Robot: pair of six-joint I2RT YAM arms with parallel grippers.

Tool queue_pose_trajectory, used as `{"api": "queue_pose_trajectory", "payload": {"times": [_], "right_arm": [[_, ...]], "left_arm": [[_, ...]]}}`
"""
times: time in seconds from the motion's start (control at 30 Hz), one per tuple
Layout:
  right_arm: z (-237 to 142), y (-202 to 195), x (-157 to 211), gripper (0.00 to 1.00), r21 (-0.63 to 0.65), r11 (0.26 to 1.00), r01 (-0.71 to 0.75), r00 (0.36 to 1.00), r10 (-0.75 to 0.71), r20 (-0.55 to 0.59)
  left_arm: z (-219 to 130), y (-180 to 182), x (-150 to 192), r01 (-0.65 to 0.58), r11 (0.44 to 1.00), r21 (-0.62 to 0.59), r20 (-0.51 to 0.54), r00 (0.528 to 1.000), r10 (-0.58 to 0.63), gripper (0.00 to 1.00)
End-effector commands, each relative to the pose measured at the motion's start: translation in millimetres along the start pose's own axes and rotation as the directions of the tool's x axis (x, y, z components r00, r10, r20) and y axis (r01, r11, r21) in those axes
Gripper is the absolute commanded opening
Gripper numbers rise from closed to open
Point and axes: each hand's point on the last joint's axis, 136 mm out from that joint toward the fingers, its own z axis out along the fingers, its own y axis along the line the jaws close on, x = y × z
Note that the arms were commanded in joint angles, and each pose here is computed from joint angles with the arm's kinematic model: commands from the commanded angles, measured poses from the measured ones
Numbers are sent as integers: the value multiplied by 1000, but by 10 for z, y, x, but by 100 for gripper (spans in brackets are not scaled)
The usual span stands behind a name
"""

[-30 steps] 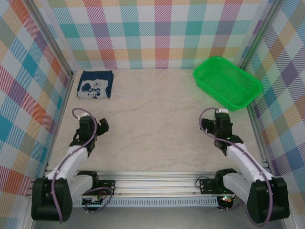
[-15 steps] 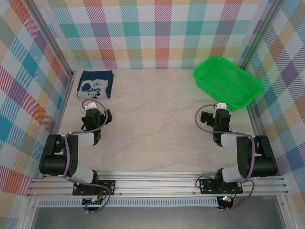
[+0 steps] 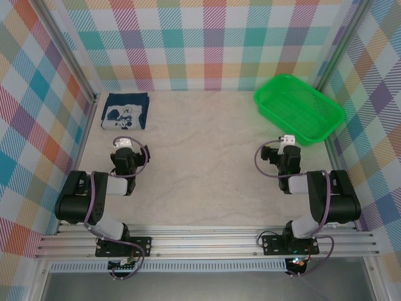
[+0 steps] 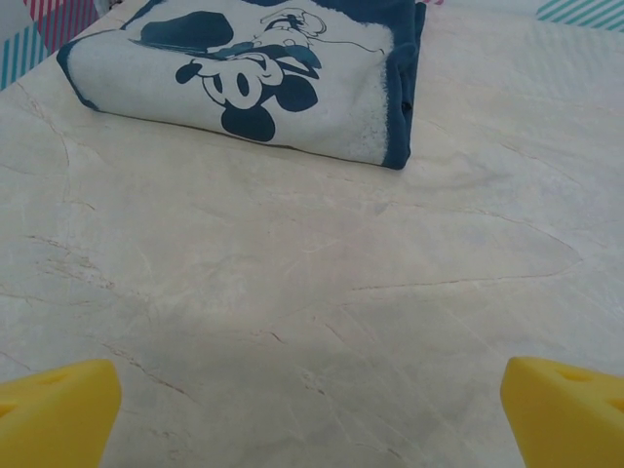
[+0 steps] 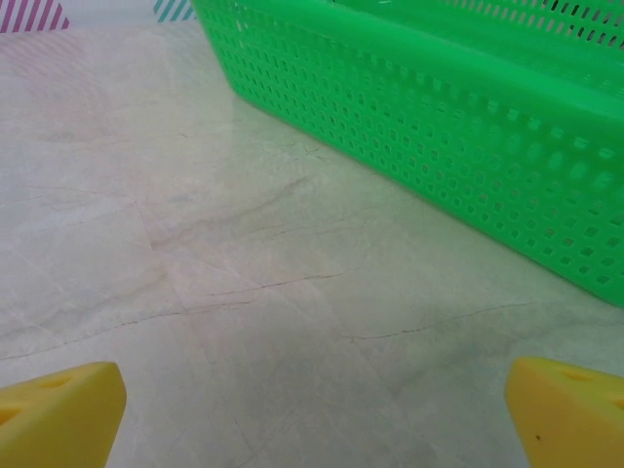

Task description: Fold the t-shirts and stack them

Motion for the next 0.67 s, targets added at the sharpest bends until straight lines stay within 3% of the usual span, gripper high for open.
{"api": "queue_pose_trajectory", "payload": {"times": [0.0,0.63], "right_arm": [[24,22,-180,100,-17,1000,-5,998,5,56],[12,9,-185,100,-11,1000,-6,998,7,63]], "left_arm": [[8,-33,-95,-15,1000,5,36,999,15,100],[1,-34,-88,-22,1000,1,32,999,22,100]]}}
